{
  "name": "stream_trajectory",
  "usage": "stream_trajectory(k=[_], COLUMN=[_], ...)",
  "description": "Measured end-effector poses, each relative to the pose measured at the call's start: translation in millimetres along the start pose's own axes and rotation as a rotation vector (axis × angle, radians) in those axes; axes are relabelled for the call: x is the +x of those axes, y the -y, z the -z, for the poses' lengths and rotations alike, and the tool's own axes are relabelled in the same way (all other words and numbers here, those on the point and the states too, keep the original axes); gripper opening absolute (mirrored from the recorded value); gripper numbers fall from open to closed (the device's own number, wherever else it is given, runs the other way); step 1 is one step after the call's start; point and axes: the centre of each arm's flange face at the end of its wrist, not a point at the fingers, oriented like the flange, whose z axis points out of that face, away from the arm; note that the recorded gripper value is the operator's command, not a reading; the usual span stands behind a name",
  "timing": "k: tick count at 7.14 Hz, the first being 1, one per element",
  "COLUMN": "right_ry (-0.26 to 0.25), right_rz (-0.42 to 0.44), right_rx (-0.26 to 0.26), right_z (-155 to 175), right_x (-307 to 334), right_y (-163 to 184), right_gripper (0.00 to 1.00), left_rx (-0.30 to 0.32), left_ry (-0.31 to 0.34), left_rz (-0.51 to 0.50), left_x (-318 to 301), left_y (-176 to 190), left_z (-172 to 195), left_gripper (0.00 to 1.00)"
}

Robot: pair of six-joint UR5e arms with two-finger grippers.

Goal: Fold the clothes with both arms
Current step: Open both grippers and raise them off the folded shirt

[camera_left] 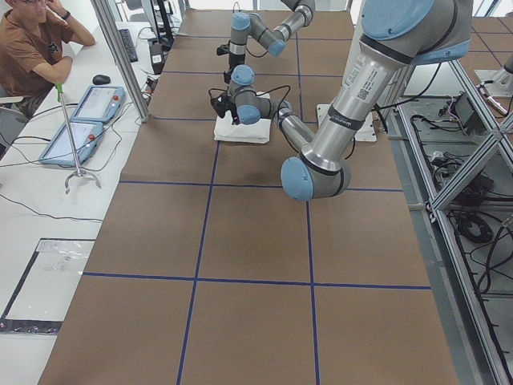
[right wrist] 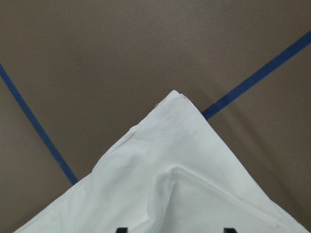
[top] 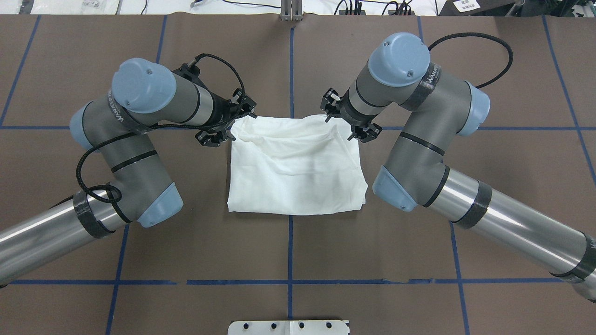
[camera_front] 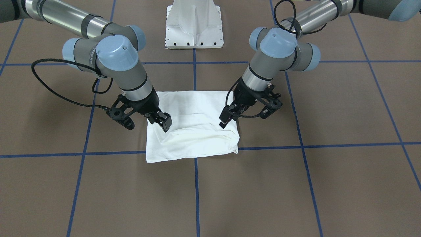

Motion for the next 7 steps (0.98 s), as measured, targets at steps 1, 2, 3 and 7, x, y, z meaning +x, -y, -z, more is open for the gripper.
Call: stream_trajectory(k=[1,2,3,7], right_ry=[0.007,0.010,0.013,-0.051], right_rz=[0.003,0.017,0.054,0.425], right_rx=[-0.005,-0.010,-0.017,0.034], right_z=[3.4,4.8,4.7,-20.5], right_x=[-1.8,-3.3,-3.5,-11.0], right_y=[-3.0,-9.9,-22.1,-92.9], right_gripper=[1.00,1.00,1.00,1.00], left_rx=[0.014,0.029,0.044,0.128], left_ry=[-0.003,-0.003,0.003,0.132], left_rz=[0.004,0.008,-0.012,-0.330], left_x=[2.1,2.3,-1.8,-68.8], left_y=[10.2,22.5,35.6,106.5], left_z=[4.5,9.5,14.6,50.3], left_gripper=[1.00,1.00,1.00,1.00])
